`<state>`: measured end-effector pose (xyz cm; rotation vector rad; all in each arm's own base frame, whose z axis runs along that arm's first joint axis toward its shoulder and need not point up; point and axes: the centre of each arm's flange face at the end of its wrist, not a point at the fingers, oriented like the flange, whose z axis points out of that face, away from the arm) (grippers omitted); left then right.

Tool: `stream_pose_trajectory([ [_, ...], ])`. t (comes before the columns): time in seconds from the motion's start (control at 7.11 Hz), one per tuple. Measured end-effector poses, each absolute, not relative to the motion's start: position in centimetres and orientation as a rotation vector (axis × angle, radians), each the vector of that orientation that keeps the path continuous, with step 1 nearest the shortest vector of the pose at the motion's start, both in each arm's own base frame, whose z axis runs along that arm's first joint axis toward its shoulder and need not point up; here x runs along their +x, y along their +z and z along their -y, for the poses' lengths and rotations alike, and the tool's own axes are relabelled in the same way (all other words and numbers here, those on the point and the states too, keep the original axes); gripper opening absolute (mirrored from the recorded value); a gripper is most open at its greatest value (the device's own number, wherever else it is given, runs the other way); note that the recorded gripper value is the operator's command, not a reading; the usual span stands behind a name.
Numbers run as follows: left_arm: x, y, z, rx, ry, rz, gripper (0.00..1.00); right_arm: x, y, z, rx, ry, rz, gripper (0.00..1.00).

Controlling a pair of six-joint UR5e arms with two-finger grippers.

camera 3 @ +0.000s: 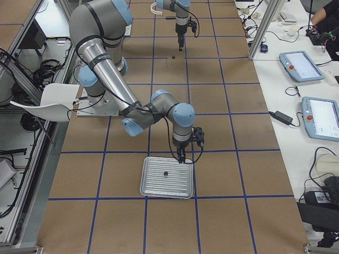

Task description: Place bearing gear from tray to pile

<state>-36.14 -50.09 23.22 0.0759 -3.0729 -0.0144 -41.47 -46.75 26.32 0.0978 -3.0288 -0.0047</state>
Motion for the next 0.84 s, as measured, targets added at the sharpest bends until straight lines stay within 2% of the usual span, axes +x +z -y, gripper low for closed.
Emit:
stream_pose_trajectory([
  [0.42, -36.0, 19.0, 47.9, 0.214, -0.008, 3.080, 0.98, -45.7, 20.5, 44.1, 0.016, -0.078, 3.066, 0.93],
  [0.56, -36.1, 18.6, 47.6, 0.244, -0.013, 3.083, 0.86, -45.8, 19.4, 43.7, 0.008, -0.121, 3.068, 0.92],
  [0.7, -36.2, 18.4, 47.4, 0.258, -0.019, 3.084, 0.81, -45.9, 18.8, 43.6, 0.005, -0.150, 3.066, 0.88],
  [0.84, -36.3, 18.1, 47.4, 0.260, -0.026, 3.085, 0.56, -45.9, 18.6, 43.5, 0.002, -0.163, 3.065, 0.76],
])
